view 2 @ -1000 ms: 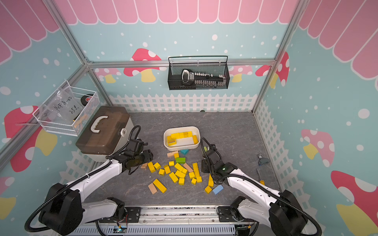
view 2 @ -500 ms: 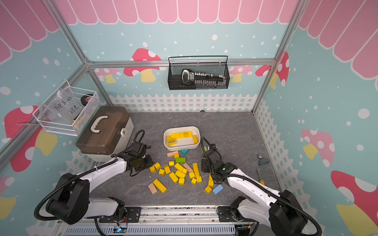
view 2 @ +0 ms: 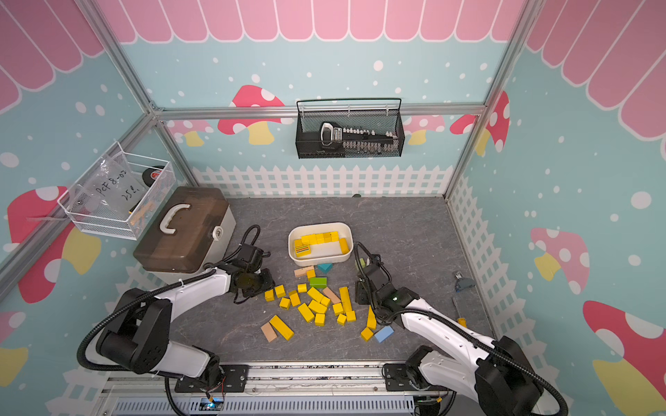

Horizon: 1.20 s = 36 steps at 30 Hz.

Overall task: Pick out the yellow building blocks
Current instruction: Pick up the building block from the center of the board.

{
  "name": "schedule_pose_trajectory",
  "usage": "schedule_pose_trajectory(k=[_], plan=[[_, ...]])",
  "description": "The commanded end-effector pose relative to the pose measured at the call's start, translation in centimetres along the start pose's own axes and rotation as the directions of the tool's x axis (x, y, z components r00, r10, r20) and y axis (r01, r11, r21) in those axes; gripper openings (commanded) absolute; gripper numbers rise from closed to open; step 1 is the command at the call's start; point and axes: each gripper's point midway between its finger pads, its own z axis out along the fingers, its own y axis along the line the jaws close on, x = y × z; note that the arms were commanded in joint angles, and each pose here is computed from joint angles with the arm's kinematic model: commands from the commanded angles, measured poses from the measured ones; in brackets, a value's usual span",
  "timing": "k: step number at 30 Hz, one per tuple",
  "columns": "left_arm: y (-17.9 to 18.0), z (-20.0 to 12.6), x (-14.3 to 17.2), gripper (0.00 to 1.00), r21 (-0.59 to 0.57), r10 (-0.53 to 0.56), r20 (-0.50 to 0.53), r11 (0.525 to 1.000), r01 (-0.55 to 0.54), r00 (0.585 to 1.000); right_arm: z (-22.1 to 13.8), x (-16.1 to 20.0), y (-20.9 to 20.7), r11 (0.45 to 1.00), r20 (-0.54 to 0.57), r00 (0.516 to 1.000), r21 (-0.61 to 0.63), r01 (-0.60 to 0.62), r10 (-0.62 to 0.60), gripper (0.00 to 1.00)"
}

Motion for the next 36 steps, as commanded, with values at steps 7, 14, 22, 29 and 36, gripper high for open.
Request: schedule_pose_trajectory(k=[7, 14, 22, 29, 36], plan=[[-0.5, 0.3, -0.2, 0.36, 0.036, -0.003, -0.029, 0.999, 0.004, 1.0, 0.0, 0.0, -0.3, 1.0, 0.011, 1.0, 0.013, -0.016, 0.016, 0.68], [-0.5, 0.2, -0.2, 0.32, 0.056, -0.005, -0.026, 0.998, 0.007, 1.0, 0.0, 0.0, -0.3, 1.0, 0.011, 1.0, 0.011, -0.017, 0.017, 0.68], [-0.6, -1.0, -0.5, 0.25, 0.082, -0.005, 0.027, 0.997, 0.003, 1.0, 0.0, 0.0, -0.3, 1.0, 0.011, 1.0, 0.009, -0.019, 0.019, 0.68], [-2.4, -3.9, -2.9, 0.25, 0.091, 0.037, 0.119, 0.995, -0.048, 0.992, 0.0, 0.0, -0.4, 1.0, 0.009, 1.0, 0.011, -0.02, 0.02, 0.68], [-8.1, -6.2, -4.8, 0.27, 0.152, 0.145, 0.154, 0.974, -0.168, 0.977, 0.0, -0.1, -0.4, 1.0, 0.01, 1.0, 0.012, -0.023, 0.023, 0.68]])
